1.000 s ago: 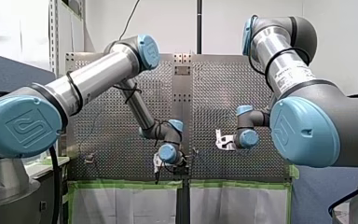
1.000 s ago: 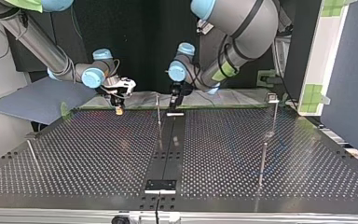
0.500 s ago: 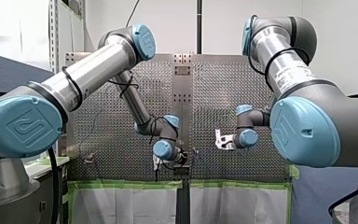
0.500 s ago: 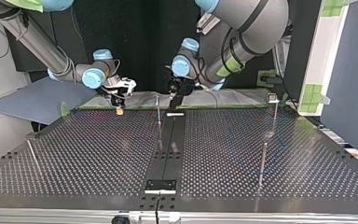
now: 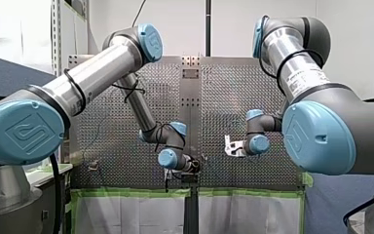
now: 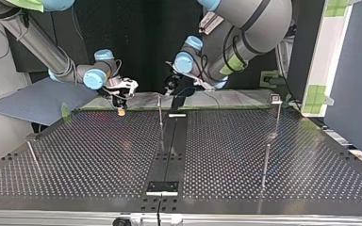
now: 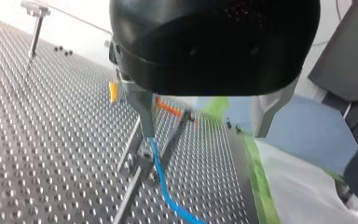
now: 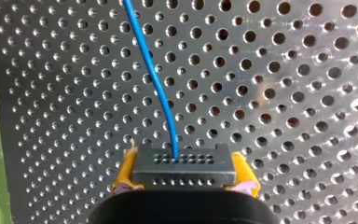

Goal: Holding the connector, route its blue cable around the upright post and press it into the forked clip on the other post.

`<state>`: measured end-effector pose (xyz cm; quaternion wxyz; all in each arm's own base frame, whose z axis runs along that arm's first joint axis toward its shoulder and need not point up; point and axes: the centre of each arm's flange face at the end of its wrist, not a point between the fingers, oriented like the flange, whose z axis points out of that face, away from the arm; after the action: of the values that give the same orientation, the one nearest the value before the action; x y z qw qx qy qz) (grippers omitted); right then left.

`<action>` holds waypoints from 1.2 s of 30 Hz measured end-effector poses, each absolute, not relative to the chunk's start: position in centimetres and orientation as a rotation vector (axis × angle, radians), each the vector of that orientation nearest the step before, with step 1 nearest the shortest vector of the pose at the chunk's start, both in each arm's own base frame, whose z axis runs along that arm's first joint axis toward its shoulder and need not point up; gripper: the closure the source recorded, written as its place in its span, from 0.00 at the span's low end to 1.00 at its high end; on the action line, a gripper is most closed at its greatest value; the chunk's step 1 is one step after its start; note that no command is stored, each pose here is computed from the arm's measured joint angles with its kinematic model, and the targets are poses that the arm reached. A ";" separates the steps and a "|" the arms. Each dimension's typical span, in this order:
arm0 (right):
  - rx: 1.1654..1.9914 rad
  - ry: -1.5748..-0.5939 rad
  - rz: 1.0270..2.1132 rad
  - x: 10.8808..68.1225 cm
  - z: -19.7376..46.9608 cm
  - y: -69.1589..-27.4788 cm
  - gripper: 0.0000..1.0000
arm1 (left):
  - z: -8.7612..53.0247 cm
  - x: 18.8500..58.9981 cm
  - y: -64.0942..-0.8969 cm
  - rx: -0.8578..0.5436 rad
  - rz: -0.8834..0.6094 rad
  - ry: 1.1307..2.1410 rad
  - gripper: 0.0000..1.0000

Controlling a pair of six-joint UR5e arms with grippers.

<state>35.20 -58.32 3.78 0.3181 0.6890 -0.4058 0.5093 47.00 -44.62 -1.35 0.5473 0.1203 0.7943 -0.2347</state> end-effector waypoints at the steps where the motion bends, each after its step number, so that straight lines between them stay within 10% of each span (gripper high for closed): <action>1: 1.813 -1.068 1.340 35.2 3.8 -58.3 1.00 | -1.2 47.0 -44.7 0.289 -0.563 1.877 0.00; 36: 1.821 -1.068 1.342 35.4 3.8 -58.2 1.00 | 0.2 47.2 -44.7 0.283 -0.577 1.849 0.00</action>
<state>35.43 -58.16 3.77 0.3145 0.6910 -0.4052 0.5093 47.17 -44.74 0.23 0.5579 0.1200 0.7839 -0.2447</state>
